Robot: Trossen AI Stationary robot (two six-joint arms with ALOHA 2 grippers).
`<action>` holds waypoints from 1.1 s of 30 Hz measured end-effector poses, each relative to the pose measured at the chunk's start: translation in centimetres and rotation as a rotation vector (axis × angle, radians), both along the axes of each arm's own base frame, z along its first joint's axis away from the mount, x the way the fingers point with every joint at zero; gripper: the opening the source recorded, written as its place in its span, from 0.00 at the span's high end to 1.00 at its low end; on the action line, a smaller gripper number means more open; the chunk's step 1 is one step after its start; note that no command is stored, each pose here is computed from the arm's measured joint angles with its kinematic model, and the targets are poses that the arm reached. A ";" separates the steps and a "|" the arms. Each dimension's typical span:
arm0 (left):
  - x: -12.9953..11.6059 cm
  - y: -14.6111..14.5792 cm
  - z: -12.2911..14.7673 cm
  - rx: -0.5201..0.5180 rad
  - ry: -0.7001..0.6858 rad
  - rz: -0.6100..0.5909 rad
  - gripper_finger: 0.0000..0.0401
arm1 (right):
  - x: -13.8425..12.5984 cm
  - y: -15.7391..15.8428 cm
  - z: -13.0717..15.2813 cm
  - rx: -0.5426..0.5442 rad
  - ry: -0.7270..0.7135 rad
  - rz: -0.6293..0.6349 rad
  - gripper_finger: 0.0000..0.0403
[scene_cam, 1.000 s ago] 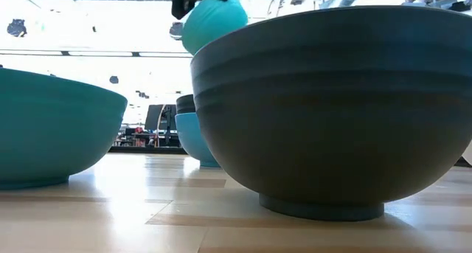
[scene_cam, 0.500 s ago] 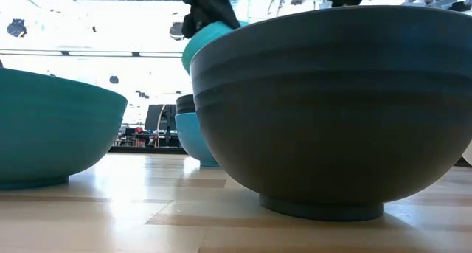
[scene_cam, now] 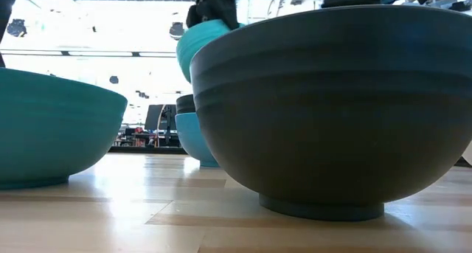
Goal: Nest bowls inside each other
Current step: Stack the light blue bowl on top of the stacked black bowl
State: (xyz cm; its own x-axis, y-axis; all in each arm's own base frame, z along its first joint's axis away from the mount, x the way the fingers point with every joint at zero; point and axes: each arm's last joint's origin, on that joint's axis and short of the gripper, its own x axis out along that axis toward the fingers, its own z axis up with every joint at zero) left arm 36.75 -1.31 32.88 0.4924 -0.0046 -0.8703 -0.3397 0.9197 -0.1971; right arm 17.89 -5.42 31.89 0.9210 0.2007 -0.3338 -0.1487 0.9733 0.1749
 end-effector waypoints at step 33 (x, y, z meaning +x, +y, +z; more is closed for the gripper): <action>3.4 -0.8 -5.8 0.017 0.110 -0.046 0.97 | 0.2 0.6 0.1 -0.017 -0.015 0.036 0.83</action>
